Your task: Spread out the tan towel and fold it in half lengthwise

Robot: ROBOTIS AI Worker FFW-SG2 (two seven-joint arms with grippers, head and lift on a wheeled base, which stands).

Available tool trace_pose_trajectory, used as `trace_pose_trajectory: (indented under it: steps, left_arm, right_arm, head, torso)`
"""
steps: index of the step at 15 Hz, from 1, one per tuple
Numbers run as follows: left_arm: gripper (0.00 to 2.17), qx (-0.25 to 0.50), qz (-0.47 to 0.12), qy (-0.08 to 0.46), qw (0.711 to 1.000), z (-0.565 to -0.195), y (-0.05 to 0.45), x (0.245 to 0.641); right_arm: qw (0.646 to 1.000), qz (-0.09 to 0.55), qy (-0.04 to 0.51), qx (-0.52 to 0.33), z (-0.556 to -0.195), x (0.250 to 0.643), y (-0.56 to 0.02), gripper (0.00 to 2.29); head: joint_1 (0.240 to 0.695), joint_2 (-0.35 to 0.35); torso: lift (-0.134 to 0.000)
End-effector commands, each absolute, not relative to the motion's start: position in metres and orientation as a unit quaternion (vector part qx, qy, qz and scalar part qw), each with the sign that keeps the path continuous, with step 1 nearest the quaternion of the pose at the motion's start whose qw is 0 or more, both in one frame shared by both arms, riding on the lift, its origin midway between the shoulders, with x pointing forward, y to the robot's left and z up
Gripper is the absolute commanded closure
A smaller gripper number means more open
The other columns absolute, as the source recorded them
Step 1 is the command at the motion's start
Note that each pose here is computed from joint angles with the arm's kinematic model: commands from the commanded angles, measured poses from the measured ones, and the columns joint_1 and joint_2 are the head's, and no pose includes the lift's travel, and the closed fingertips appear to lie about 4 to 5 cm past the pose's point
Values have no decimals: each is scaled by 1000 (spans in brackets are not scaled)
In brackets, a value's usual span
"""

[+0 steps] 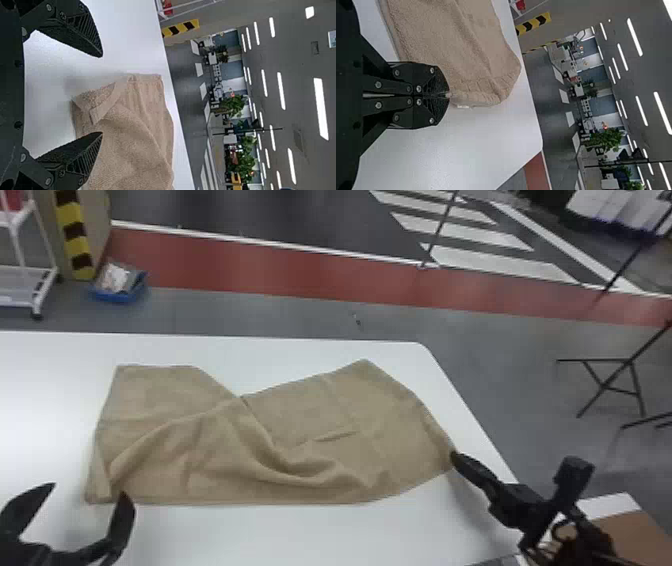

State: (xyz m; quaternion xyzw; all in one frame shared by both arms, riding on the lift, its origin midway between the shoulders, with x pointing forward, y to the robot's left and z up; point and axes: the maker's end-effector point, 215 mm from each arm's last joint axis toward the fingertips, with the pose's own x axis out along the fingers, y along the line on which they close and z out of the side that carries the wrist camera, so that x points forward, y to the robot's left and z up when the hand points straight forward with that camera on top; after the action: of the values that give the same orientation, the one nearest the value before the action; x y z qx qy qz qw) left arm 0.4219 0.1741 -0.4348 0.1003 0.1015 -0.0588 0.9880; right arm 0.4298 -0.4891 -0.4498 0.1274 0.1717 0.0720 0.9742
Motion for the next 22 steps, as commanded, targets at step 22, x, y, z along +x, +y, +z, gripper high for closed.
trace_pose_trajectory:
  steps: [22]
  left_arm:
    - [218, 127, -36, 90, 987, -437, 190, 431]
  right_arm:
    - [974, 80, 163, 134, -445, 433, -489, 1328]
  head:
    - [695, -350]
  torso:
    - [-128]
